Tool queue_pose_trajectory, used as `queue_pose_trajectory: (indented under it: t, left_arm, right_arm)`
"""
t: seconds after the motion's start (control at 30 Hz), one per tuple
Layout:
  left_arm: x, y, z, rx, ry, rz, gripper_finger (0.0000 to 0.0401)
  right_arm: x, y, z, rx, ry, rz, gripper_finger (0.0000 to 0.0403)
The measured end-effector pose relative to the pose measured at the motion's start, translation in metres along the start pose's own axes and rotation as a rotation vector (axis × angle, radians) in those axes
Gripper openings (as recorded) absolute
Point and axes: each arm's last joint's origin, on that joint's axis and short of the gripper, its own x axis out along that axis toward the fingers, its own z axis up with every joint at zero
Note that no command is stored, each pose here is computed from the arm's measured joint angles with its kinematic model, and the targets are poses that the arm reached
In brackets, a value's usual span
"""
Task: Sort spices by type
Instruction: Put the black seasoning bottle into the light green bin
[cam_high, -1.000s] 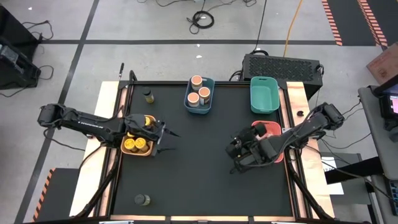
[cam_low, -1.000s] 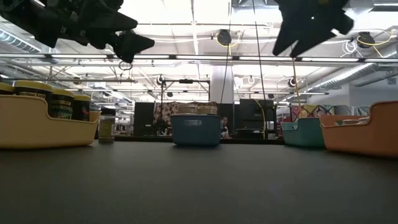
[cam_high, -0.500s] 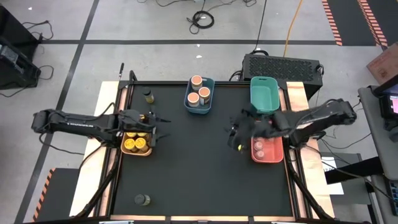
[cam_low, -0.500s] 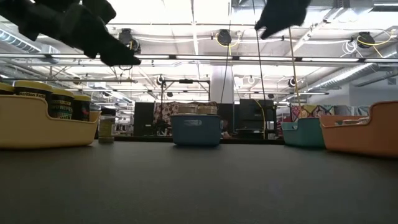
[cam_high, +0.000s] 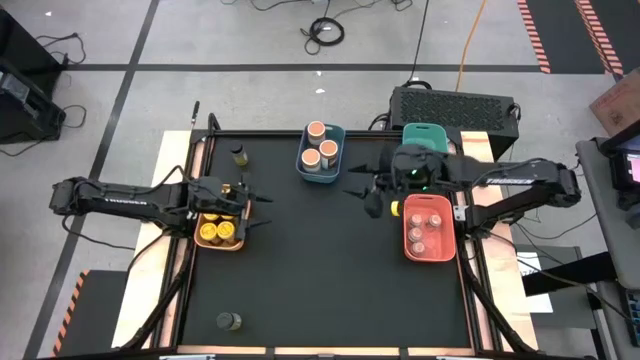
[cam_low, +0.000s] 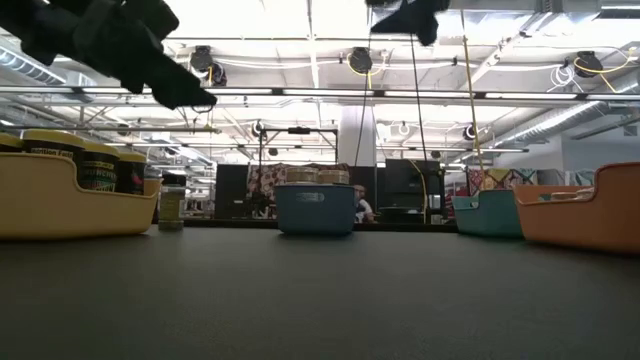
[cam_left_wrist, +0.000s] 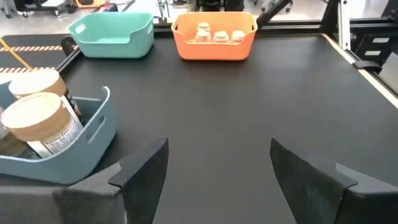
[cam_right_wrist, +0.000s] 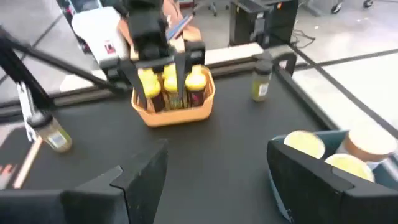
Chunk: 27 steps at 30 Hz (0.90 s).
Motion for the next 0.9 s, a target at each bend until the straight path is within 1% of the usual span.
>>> queue_pose_trajectory:
  t: [0.07,0.13,0.2,0.23,0.3,0.37,0.4,0.47,0.5,0.53,0.57,0.6,0.67,0.77,0.83,0.9]
  left_arm:
    - [0.001,-0.001,-0.005,-0.005,0.007,-0.003,0.028]
    - [0.0,-0.001,-0.005,0.026,0.003,-0.001,0.028]
    - [-0.004,0.0,0.004,0.042,-0.049,0.013,0.028]
    - [-0.008,0.0,0.01,0.042,-0.069,0.031,0.028]
    - [-0.021,0.002,0.027,0.032,-0.092,0.089,0.028]
    - [-0.038,0.005,0.042,-0.008,-0.095,0.21,0.028]
    - [-0.047,0.008,0.048,-0.024,-0.077,0.305,0.028]
    - [-0.064,0.016,0.062,-0.082,-0.035,0.518,0.028]
    - [-0.071,0.021,0.068,-0.13,-0.012,0.605,0.028]
    - [-0.077,0.026,0.075,-0.183,0.01,0.667,0.028]
    - [-0.08,0.031,0.081,-0.232,0.035,0.7,0.028]
    - [-0.081,0.035,0.086,-0.272,0.06,0.711,0.028]
    - [-0.08,0.046,0.09,-0.302,0.153,0.741,0.028]
    - [-0.078,0.072,0.096,-0.358,0.251,0.863,0.028]
    - [-0.074,0.092,0.093,-0.37,0.328,0.862,0.028]
    - [-0.071,0.114,0.086,-0.399,0.381,0.838,0.028]
  right_arm:
    - [0.014,0.004,-0.013,-0.022,0.0,0.014,0.0267]
    - [0.029,0.006,-0.023,-0.083,-0.046,0.031,0.0267]
    - [0.045,0.006,-0.036,-0.142,-0.09,0.038,0.0267]
    - [0.054,0.006,-0.04,-0.158,-0.139,0.038,0.0267]
    - [0.068,0.002,-0.046,-0.182,-0.215,0.047,0.0267]
    - [0.078,-0.003,-0.046,-0.21,-0.287,0.117,0.0263]
    - [0.083,-0.007,-0.046,-0.219,-0.323,0.157,0.0259]
    - [0.097,-0.019,-0.053,-0.223,-0.35,0.245,0.025]
    - [0.107,-0.025,-0.057,-0.21,-0.354,0.28,0.0245]
    - [0.116,-0.031,-0.064,-0.189,-0.344,0.316,0.024]
    - [0.124,-0.037,-0.07,-0.163,-0.334,0.348,0.0235]
    - [0.13,-0.042,-0.076,-0.135,-0.327,0.368,0.0231]
    - [0.14,-0.049,-0.083,-0.09,-0.314,0.398,0.0224]
    - [0.146,-0.052,-0.091,-0.078,-0.279,0.413,0.0216]
    - [0.144,-0.052,-0.09,-0.105,-0.282,0.412,0.0206]
    - [0.139,-0.05,-0.078,-0.158,-0.323,0.409,0.0183]
